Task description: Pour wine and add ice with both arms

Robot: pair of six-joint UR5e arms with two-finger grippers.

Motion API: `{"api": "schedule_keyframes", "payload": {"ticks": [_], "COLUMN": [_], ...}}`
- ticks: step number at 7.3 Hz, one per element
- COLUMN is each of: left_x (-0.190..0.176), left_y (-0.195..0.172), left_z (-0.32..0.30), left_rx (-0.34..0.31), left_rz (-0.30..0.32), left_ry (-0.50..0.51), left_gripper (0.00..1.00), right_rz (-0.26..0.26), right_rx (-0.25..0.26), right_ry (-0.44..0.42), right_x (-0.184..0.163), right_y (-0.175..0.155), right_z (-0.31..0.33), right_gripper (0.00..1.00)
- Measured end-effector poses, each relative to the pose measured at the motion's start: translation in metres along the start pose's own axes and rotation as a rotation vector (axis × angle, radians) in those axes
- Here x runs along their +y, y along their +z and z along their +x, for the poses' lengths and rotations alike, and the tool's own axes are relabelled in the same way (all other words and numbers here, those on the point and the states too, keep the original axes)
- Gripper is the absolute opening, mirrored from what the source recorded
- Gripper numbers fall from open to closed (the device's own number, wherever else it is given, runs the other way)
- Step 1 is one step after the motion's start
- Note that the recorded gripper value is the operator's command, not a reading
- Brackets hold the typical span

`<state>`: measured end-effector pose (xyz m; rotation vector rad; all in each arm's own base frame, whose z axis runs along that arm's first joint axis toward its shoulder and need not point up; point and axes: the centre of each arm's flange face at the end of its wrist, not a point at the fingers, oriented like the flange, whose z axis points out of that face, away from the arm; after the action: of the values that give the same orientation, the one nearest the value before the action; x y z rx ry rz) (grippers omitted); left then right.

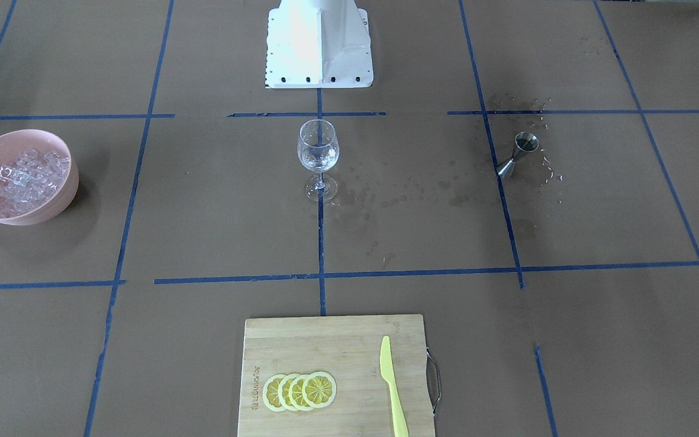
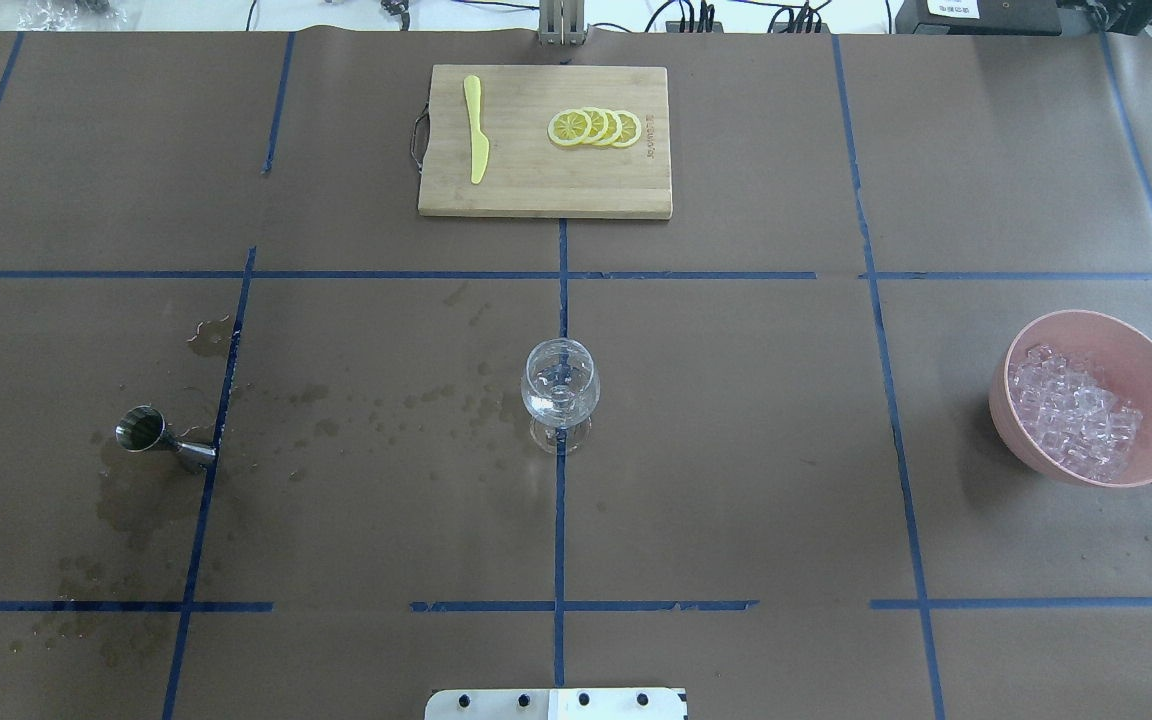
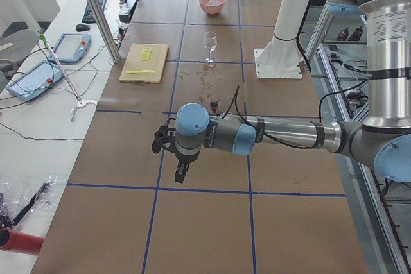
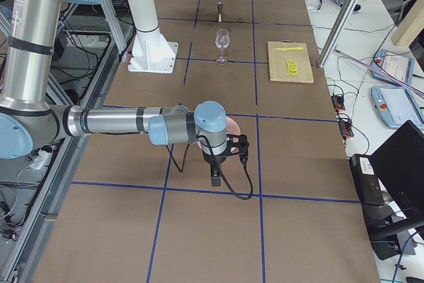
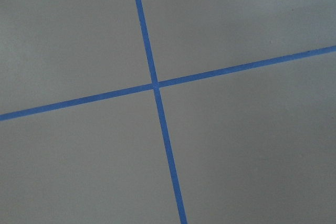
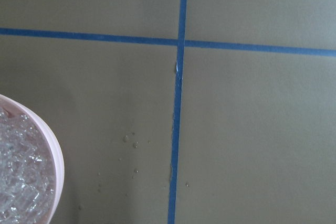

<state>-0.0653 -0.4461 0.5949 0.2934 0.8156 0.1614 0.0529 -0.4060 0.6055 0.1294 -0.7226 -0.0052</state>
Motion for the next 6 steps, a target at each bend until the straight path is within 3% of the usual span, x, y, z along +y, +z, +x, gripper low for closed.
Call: {"api": "schedule_keyframes", "payload": {"ticks": [2,4,6], "left_x": [-0.010,-0.023,-0.030], "left_y": [-0.008,-0.023,-0.038], "left_z": [0.009,0.024,0.040], "left_rx": [-0.002,-0.007,0.008], "left_rz": [0.122,0.269,0.404], "left_ry": [0.127,0.277,0.335], "left_gripper": [1.00,1.00,1.00], "right_rz": [0.064,0.125,0.171], "right_rx": [-0.010,-0.030,-0.061], "right_ry": [0.027,-0.004,-0.050], "right_x": [-0.017,-0.019,-0.015], "right_y": [-0.012,-0.017,-0.021], "right_z": [-0.011,-0.018,-0.023], "right_gripper": [1.00,1.00,1.00]}}
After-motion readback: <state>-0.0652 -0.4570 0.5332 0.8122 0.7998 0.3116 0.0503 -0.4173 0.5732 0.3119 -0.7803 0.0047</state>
